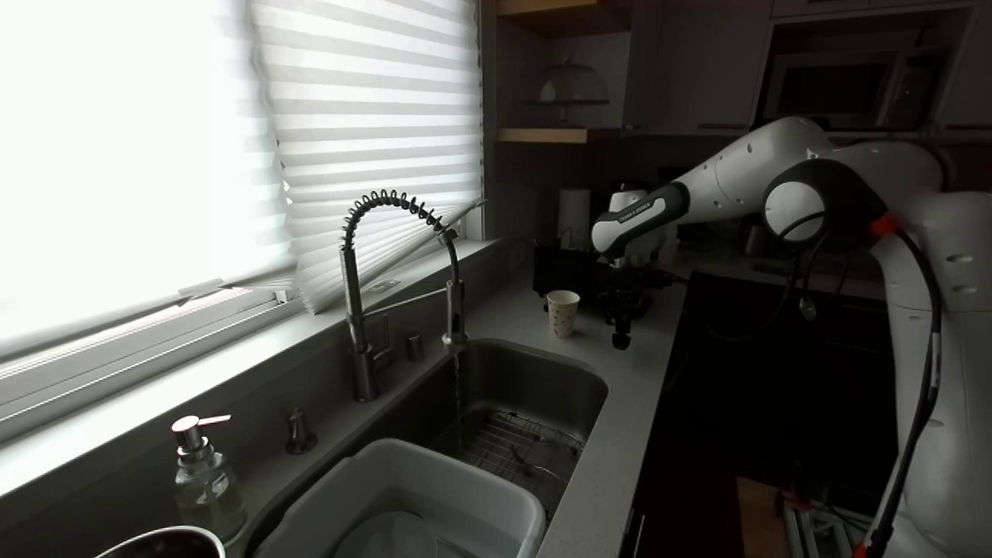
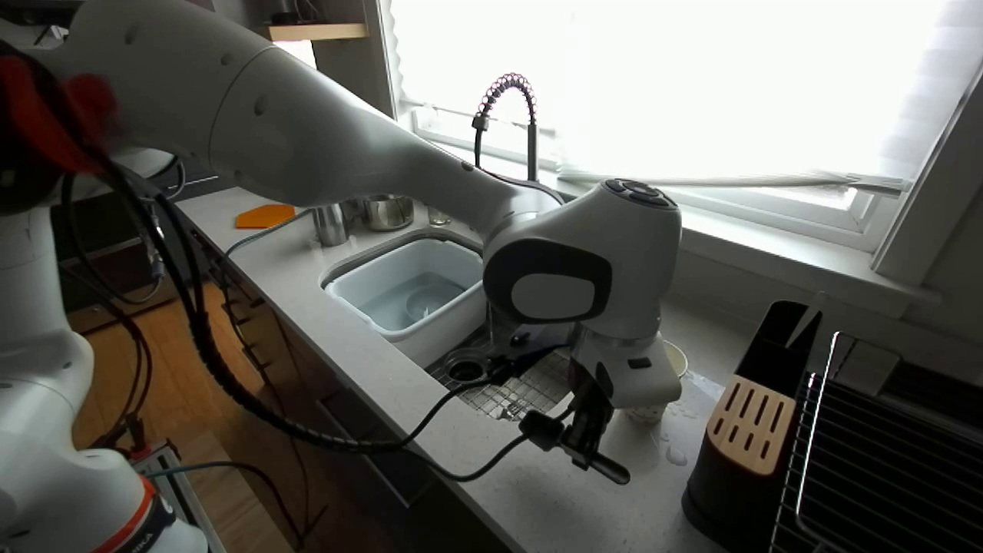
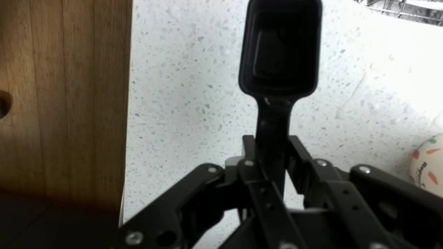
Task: Pour water into the black measuring cup then pour the water into the cup
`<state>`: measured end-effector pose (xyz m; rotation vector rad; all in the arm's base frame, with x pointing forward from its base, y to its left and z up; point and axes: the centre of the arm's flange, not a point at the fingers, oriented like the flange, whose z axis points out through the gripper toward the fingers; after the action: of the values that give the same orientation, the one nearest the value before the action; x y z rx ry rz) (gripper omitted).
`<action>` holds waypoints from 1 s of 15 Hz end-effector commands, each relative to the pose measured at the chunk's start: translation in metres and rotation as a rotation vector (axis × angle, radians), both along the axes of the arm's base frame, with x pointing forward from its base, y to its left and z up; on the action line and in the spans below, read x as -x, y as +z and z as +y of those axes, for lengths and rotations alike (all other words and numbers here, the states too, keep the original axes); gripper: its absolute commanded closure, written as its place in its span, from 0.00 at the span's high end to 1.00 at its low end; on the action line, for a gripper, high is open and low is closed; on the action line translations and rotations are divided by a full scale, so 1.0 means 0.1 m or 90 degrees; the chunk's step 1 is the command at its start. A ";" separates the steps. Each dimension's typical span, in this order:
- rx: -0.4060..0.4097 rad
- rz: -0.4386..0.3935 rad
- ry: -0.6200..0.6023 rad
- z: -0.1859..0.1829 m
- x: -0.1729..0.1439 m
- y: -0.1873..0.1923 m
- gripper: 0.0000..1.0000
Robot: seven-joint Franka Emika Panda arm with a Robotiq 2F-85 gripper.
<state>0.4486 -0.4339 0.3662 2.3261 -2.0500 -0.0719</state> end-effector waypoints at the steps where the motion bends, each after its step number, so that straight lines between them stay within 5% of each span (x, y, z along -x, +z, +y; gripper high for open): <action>1: -0.011 0.016 -0.002 -0.12 0.01 -0.21 0.06; 13: -0.014 0.035 -0.007 -0.12 -0.08 -0.43 0.06; 14: -0.014 0.033 -0.001 -0.11 -0.09 -0.40 0.51; 15: -0.012 0.030 0.001 -0.09 -0.10 -0.37 0.51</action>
<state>0.4545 -0.4422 0.3265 2.3018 -2.0270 -0.1550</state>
